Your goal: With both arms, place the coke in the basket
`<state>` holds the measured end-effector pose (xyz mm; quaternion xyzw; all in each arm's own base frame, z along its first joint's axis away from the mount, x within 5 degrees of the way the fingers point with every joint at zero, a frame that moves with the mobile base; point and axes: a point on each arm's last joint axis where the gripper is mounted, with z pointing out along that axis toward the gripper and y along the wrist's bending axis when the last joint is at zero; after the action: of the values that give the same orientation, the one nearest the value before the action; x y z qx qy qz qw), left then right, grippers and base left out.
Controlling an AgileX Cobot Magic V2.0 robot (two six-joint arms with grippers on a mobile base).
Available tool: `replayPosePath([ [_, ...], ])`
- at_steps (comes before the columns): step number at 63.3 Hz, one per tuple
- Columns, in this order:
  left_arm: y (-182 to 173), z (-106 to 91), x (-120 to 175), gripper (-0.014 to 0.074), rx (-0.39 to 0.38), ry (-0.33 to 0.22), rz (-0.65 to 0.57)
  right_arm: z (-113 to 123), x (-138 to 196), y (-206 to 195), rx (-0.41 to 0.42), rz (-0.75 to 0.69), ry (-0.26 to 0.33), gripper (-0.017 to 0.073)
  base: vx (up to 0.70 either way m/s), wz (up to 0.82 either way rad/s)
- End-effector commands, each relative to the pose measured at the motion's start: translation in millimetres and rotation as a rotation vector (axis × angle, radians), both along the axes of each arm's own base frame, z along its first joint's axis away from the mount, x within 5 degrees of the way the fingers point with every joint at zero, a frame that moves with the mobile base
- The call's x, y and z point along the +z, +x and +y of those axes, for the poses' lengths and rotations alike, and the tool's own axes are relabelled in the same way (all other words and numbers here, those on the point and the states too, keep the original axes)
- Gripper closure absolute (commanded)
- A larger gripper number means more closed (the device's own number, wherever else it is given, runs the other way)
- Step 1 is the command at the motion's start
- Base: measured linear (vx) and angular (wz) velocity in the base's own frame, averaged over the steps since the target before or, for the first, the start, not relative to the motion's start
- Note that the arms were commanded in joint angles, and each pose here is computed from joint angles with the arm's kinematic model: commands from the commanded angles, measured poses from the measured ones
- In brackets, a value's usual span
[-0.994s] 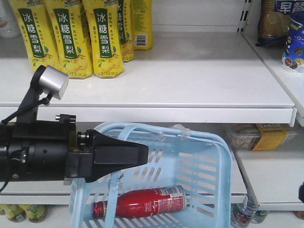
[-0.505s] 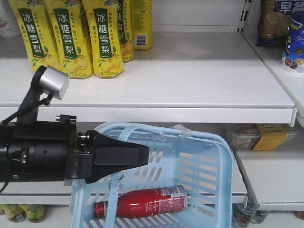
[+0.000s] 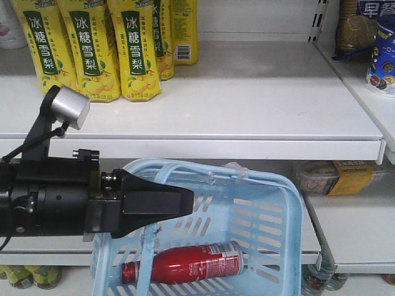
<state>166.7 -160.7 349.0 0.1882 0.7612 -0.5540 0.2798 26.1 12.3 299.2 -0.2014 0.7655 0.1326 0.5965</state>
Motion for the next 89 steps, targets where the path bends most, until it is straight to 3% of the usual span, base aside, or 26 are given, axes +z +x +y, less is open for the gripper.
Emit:
replayPosePath([
  [1, -5, 1.0, 27, 0.06, 0.009, -0.128, -0.026, 0, 13, 1, -0.005, -0.079, 0.027, 0.0564, 0.0, 0.0],
  [21, 3, 3.6, 22, 0.06, 0.103, -0.11, -0.032, 0, 13, 1, -0.005, -0.079, 0.028, 0.0564, 0.0, 0.0],
  [34, -2, 10.9, 19, 0.06, 0.145, -0.004, -0.036, 0, 13, 1, -0.005, -0.078, 0.028, 0.0564, 0.0, 0.0],
  [46, -12, 29.3, 19, 0.06, 0.285, 0.119, 0.017, 0, 13, 1, -0.005, -0.078, 0.028, 0.0564, 0.0, 0.0],
  [54, -22, 42.1, 21, 0.06, 0.366, 0.171, 0.041, 0, 13, 1, -0.005, -0.078, 0.028, 0.0564, 0.0, 0.0],
  [67, -45, 67.5, 33, 0.06, 0.477, 0.235, -0.084, 0, 13, 1, -0.005, -0.078, 0.028, 0.0564, 0.0, 0.0],
  [79, -65, 85.0, 40, 0.06, 0.507, 0.297, -0.217, 0, 13, 1, -0.005, -0.077, 0.03, 0.0564, 0.0, 0.0],
  [89, -71, 94.8, 20, 0.06, 0.548, 0.356, -0.282, 0, 13, 1, -0.005, -0.077, 0.03, 0.0564, 0.0, 0.0],
])
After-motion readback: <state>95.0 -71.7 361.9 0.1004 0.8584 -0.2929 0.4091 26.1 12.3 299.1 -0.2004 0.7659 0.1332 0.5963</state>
